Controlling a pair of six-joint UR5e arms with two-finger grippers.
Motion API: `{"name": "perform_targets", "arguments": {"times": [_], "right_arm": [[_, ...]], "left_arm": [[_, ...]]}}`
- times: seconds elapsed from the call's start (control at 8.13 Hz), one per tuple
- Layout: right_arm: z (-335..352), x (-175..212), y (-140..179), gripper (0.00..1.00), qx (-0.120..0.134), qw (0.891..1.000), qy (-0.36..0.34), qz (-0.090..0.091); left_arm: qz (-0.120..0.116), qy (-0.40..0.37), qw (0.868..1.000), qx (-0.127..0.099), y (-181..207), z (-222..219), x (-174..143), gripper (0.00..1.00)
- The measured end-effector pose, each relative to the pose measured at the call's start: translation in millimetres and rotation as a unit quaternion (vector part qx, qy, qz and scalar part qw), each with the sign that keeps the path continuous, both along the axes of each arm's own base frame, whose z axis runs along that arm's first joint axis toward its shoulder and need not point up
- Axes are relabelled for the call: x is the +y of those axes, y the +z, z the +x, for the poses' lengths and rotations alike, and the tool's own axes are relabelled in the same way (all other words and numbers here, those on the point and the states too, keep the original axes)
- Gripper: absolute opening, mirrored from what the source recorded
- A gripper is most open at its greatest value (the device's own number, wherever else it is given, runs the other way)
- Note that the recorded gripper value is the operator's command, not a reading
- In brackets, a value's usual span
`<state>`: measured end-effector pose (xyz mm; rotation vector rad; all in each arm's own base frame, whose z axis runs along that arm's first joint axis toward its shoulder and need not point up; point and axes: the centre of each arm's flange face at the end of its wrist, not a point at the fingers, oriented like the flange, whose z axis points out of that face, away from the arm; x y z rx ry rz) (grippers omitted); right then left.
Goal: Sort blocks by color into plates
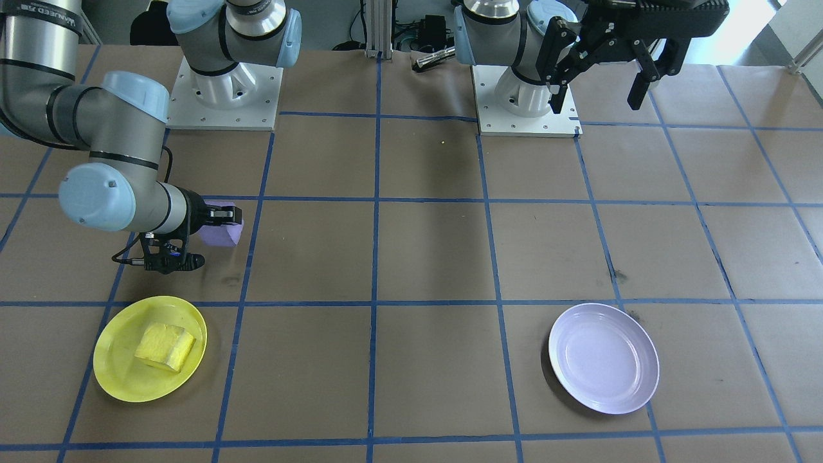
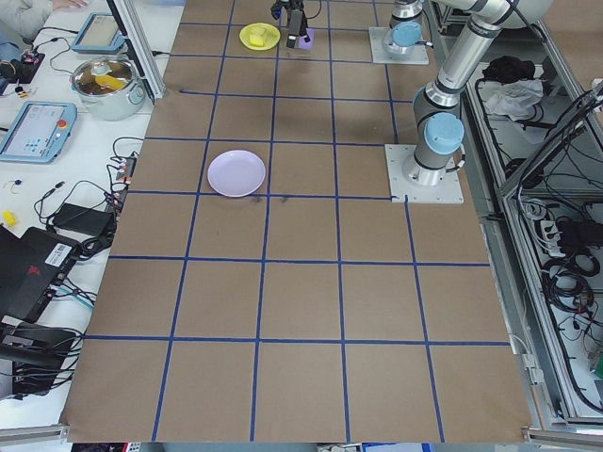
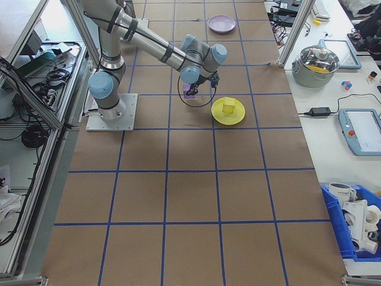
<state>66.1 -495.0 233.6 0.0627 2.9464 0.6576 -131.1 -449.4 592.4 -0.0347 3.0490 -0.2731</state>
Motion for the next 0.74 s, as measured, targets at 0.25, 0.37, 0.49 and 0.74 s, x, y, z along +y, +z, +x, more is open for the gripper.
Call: {"name": "perform_targets", "arguments": {"times": [0.25,0.37,0.49,0.74], "right_arm": [[23.7,-10.2,33.9,0.0,-0.037,0.999,-0.026,-0.029],[48.4,-15.5,48.7,0.0,-0.05,0.997,-0.046,-0.04],[85.2,-18.4,63.2,0.0,-0.057,0.995,-0.058,-0.049],[164.6,-15.6,80.2,0.0,-0.063,0.994,-0.065,-0.066]], "left_arm": [[-0.006,-0.003,1.0,0.007,5.2,-3.8,3.6,1.0],[-0.009,-0.008,1.0,0.02,7.8,-7.7,5.1,1.0],[-0.012,-0.012,0.999,0.029,10.6,-10.3,7.9,1.0],[-0.014,-0.015,0.999,0.032,12.8,-11.0,14.5,1.0]]}}
